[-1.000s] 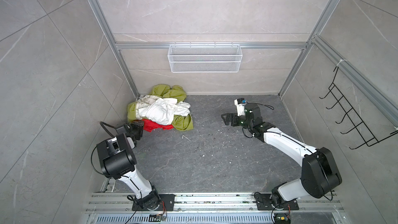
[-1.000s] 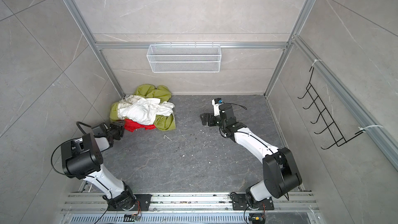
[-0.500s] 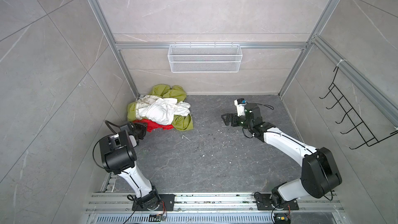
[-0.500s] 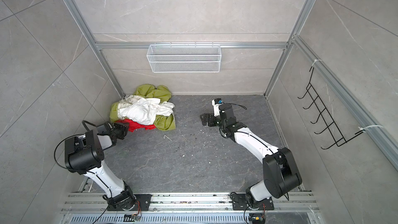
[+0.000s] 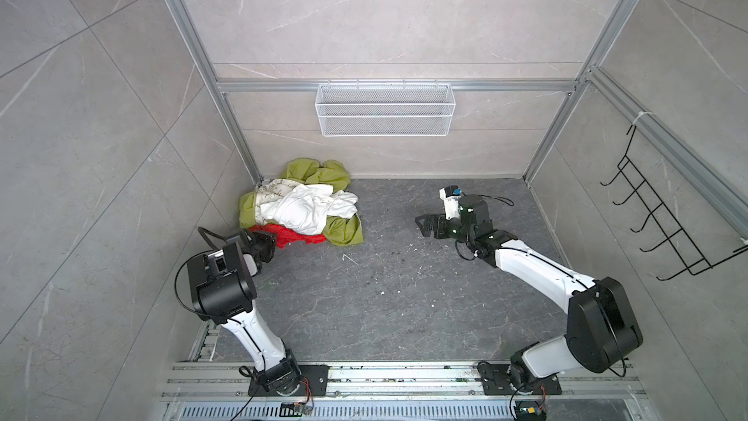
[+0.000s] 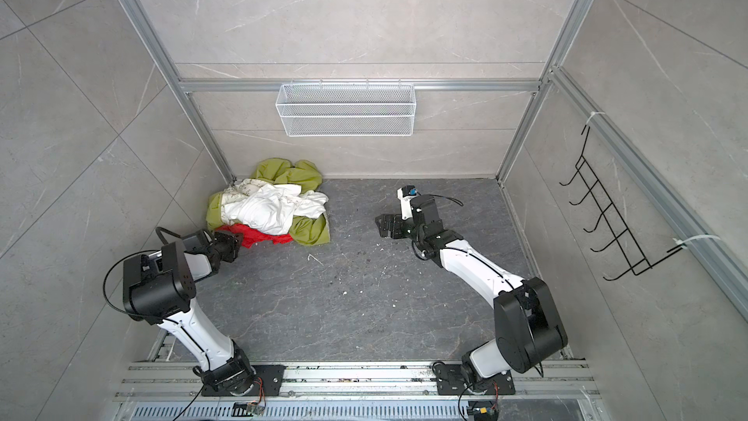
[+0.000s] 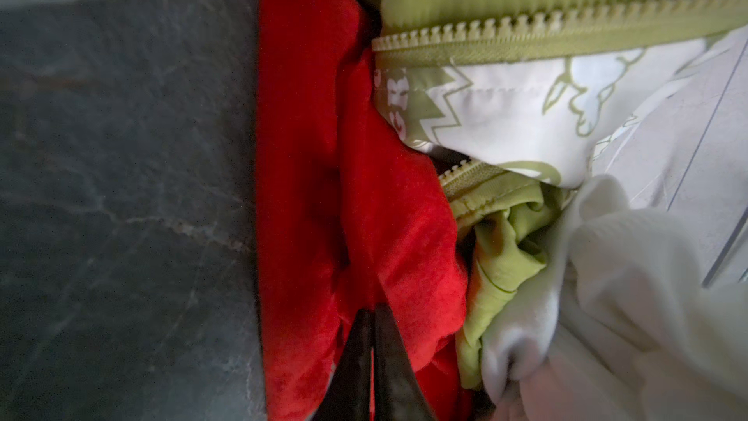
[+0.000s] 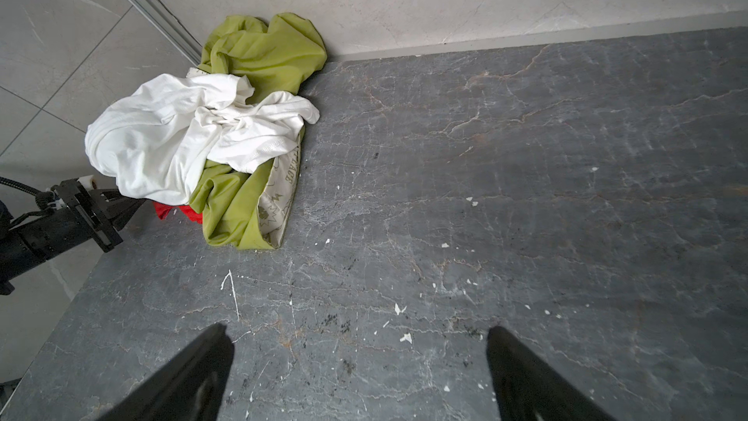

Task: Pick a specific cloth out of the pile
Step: 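Close the left gripper on the red cloth beneath the pile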

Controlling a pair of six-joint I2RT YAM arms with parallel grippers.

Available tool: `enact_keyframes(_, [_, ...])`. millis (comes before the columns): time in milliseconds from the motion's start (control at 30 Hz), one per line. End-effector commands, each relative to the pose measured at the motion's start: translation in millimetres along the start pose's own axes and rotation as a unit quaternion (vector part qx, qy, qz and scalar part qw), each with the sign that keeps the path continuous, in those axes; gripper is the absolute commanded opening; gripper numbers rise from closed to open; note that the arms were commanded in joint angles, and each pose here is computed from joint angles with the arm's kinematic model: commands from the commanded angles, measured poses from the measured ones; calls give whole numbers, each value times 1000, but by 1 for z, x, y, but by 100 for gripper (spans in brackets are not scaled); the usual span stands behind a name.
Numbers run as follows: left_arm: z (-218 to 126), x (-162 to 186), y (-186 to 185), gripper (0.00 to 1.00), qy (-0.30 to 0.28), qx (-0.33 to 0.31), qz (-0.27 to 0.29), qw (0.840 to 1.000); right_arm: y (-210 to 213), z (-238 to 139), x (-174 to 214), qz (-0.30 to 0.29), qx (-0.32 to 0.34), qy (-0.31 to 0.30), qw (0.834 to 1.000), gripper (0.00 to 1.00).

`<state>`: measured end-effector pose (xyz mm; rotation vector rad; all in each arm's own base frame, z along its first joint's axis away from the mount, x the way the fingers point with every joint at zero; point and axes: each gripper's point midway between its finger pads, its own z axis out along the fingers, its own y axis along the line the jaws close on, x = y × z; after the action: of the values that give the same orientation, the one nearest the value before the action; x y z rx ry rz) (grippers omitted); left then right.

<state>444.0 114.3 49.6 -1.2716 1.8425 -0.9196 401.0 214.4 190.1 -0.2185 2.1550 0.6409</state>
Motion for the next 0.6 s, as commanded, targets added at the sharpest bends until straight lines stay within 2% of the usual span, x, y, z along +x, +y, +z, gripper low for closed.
enact_keyframes(0, [2, -8, -17, 1, -3, 24, 17, 1000, 15, -9, -17, -1, -18, -16, 1000, 100])
enact_keyframes(367, [-8, -12, -31, 0, -9, 18, 41, 999, 19, -7, -20, -3, -22, -16, 1000, 100])
enact_keyframes(567, [-26, -14, -52, 0, -25, 28, 84, 996, 20, -8, -20, -3, -22, -17, 1000, 100])
